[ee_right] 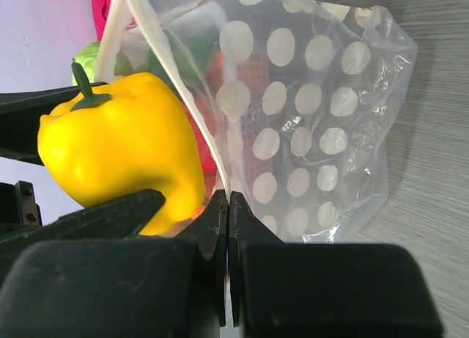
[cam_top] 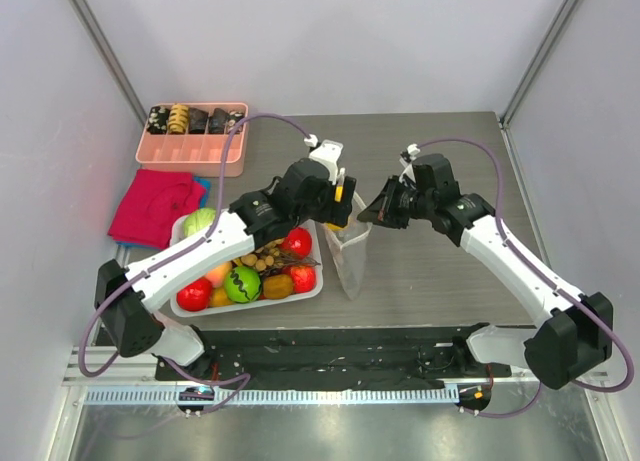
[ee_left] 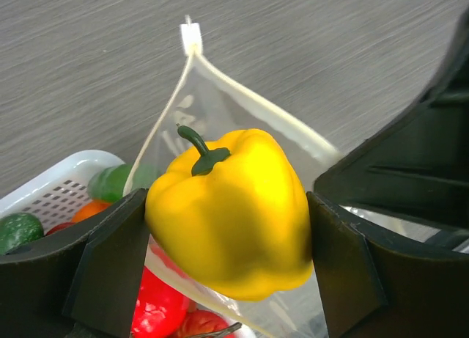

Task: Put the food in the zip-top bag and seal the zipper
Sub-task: Place the fake vegetable in the zipper food storage bag, then pick up the fake fruit from the bin.

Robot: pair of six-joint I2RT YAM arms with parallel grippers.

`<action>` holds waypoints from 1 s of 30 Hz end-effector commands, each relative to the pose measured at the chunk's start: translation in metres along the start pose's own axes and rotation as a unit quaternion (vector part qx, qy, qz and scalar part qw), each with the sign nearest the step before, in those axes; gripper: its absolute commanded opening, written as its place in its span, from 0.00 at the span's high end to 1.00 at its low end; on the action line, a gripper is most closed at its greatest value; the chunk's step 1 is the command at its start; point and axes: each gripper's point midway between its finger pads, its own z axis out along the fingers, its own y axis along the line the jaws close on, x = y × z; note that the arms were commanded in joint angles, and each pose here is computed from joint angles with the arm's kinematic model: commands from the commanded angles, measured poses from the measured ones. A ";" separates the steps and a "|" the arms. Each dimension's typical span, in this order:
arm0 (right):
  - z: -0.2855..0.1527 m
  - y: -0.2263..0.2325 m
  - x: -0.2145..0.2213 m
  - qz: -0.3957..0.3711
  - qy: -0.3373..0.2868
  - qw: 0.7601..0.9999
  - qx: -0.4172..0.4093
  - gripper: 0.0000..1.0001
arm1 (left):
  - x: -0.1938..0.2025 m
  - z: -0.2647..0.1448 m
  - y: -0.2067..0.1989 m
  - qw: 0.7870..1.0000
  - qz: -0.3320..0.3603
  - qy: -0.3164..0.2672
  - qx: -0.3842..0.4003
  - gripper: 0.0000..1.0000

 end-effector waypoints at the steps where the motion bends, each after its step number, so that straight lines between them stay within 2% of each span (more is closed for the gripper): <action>1: -0.012 0.006 -0.008 -0.002 -0.024 0.999 -0.021 0.99 | -0.011 0.002 0.007 0.999 0.033 -0.011 -0.021 0.41; 2: -0.013 0.005 -0.008 -0.006 -0.026 0.999 -0.020 0.99 | -0.011 0.000 0.006 0.999 0.037 -0.004 -0.019 0.34; 3: -0.014 0.004 -0.007 -0.010 -0.026 0.999 -0.020 0.99 | -0.018 -0.003 0.004 0.999 0.038 -0.011 -0.013 0.21; 6: -0.016 0.003 -0.008 -0.027 -0.031 0.999 -0.020 0.99 | -0.037 -0.016 -0.010 0.997 0.065 -0.030 0.030 0.00; 8: -0.019 0.003 -0.009 -0.040 -0.037 0.998 -0.017 0.99 | -0.059 -0.034 -0.015 0.993 0.090 -0.062 0.048 0.00; 11: -0.024 -0.002 -0.010 -0.066 -0.046 0.997 -0.007 0.99 | -0.084 -0.059 -0.001 0.989 0.094 -0.111 0.040 0.00; 12: -0.028 -0.002 -0.009 -0.078 -0.050 0.996 -0.008 0.99 | -0.083 -0.066 -0.008 0.985 0.111 -0.111 0.077 0.00; 14: -0.029 -0.006 -0.008 -0.085 -0.051 0.995 0.000 0.99 | -0.091 -0.082 0.003 0.982 0.124 -0.110 0.092 0.00; 15: -0.031 -0.006 -0.008 -0.089 -0.052 0.995 0.001 0.99 | -0.074 -0.086 0.008 0.980 0.151 -0.070 0.108 0.00; 16: -0.032 -0.007 -0.008 -0.097 -0.053 0.994 0.004 0.99 | -0.072 -0.093 0.015 0.977 0.164 -0.053 0.129 0.00; 18: -0.034 -0.008 -0.008 -0.104 -0.055 0.993 0.005 0.99 | -0.068 -0.105 0.031 0.968 0.202 -0.042 0.144 0.00; 20: -0.034 -0.009 -0.009 -0.113 -0.056 0.992 0.007 0.99 | -0.049 -0.115 0.060 0.962 0.216 -0.004 0.166 0.00; 21: -0.034 -0.010 -0.009 -0.114 -0.057 0.992 0.008 0.99 | -0.046 -0.120 0.075 0.953 0.255 -0.004 0.165 0.00; 23: -0.033 -0.012 -0.008 -0.117 -0.054 0.992 0.011 0.99 | -0.031 -0.132 0.106 0.953 0.247 0.028 0.174 0.00; 24: -0.033 -0.012 -0.007 -0.117 -0.053 0.992 0.012 0.99 | -0.034 -0.133 0.118 0.939 0.292 0.028 0.177 0.00; 25: -0.032 -0.014 -0.007 -0.117 -0.051 0.992 0.014 0.99 | -0.018 -0.143 0.129 0.940 0.279 0.063 0.184 0.00; 27: -0.031 -0.016 -0.005 -0.119 -0.048 0.992 0.017 0.99 | -0.009 -0.144 0.138 0.927 0.304 0.084 0.201 0.00; 28: -0.030 -0.018 -0.005 -0.119 -0.047 0.992 0.019 0.99 | -0.004 -0.146 0.145 0.914 0.337 0.091 0.207 0.00; 30: -0.029 -0.019 -0.005 -0.122 -0.047 0.991 0.020 0.99 | 0.017 -0.149 0.149 0.906 0.338 0.124 0.224 0.00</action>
